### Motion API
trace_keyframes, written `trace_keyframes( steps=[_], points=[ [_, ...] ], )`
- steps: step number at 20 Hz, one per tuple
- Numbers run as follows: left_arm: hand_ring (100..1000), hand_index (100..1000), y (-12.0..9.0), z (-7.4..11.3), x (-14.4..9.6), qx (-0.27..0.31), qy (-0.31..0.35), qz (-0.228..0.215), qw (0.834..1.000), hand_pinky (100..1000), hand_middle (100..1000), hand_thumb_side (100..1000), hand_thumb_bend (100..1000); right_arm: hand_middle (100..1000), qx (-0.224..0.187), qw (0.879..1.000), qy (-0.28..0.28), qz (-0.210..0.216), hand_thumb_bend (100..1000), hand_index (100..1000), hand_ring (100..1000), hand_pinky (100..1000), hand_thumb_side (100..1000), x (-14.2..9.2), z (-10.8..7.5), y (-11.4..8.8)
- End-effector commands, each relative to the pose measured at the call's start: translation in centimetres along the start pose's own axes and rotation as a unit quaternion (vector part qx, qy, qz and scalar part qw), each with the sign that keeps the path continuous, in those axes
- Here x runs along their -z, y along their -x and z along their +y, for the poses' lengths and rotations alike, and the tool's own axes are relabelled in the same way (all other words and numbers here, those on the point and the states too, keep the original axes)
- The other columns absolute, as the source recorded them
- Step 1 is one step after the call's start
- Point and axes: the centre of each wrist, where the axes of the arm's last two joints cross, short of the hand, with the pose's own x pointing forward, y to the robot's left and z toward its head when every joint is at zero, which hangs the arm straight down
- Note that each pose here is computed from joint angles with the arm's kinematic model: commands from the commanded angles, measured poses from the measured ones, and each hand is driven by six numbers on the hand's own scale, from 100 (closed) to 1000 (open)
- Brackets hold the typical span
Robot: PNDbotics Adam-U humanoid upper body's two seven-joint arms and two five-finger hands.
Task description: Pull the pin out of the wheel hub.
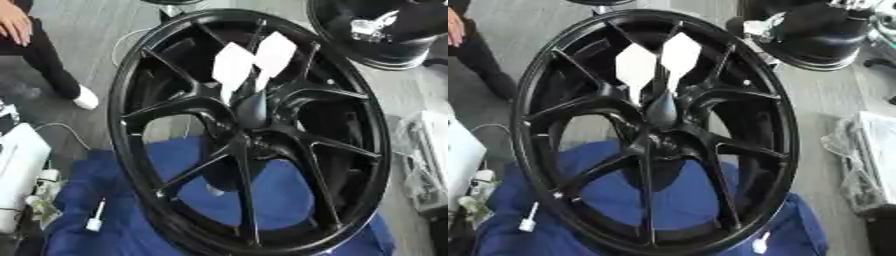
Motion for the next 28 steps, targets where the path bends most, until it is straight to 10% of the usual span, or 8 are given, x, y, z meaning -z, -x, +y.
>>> trace_keyframes(
  steps=[1, 28],
  points=[
    [750, 669, -0.7, 0.3, 0.3, 0.009, 0.009, -0.012, 1.000, 552, 582, 801, 133, 783, -0.018, 1.000, -0.020, -0.013, 443, 976, 835, 896, 579, -0.4, -1.2, -0.3],
    [751, 668, -1.0, 0.4, 0.4, 0.016, 0.018, -0.012, 1.000, 551, 586, 800, 124, 788, -0.053, 0.992, -0.086, -0.078, 438, 985, 837, 882, 409, 1.7, -1.6, -1.0]
  ],
)
